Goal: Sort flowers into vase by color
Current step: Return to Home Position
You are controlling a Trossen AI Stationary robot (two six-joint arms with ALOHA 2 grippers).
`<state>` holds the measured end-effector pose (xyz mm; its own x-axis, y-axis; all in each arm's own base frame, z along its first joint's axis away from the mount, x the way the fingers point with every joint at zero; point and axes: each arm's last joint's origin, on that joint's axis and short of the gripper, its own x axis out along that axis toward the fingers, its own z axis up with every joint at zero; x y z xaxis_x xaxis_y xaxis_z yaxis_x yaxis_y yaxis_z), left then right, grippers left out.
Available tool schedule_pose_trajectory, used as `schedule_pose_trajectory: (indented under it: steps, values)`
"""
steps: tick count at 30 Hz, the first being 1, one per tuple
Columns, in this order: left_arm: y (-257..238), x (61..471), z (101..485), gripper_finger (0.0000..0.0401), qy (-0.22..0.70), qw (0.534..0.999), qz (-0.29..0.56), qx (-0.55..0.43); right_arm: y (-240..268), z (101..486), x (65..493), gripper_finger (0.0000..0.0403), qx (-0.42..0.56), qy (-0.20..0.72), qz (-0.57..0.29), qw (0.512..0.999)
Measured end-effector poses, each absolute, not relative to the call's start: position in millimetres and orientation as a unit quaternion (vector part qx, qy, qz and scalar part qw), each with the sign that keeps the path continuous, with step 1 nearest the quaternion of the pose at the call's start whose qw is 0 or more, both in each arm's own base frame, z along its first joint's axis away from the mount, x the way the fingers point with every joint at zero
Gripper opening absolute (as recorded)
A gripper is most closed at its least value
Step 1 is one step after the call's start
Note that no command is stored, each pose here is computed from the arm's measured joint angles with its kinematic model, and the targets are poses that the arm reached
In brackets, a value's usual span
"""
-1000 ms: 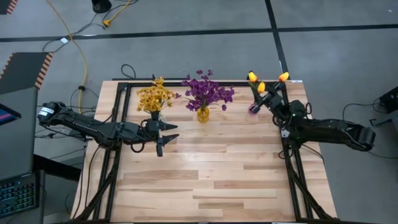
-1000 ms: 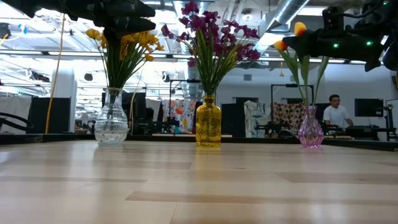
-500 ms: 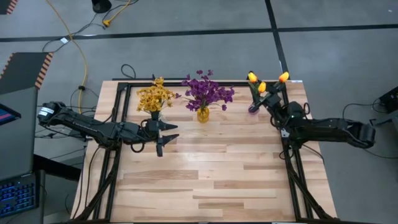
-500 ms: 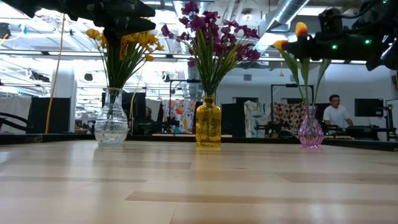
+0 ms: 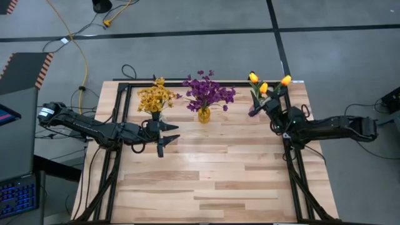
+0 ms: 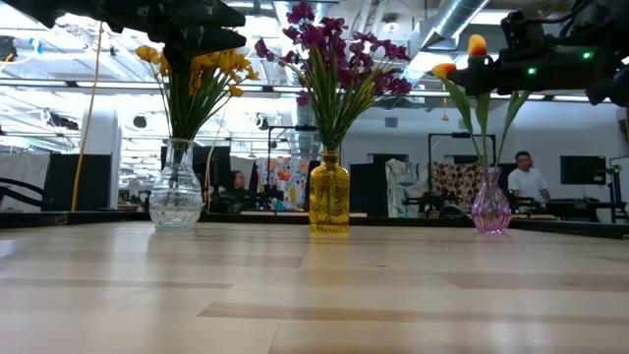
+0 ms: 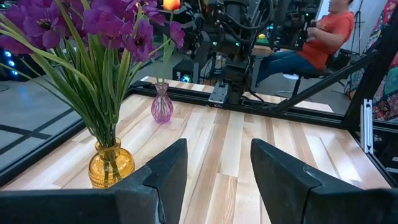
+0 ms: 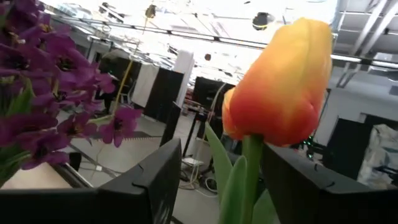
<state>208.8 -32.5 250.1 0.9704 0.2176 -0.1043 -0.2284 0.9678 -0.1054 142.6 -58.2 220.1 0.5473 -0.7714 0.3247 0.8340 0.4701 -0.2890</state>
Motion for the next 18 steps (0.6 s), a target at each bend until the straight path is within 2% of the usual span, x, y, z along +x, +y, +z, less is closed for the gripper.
schedule_pose_trajectory:
  steps: [10,18]
  values:
    - [-32.6,208.8,250.1,0.0164,0.046,0.991,0.112,-0.058,-44.1,218.4,143.9,0.0241,-0.21,-0.028,-0.514,0.831]
    - [-32.6,208.8,250.1,0.0164,0.046,0.991,0.112,-0.058,-33.2,217.4,144.8,0.024,-0.194,-0.016,-0.519,0.832]
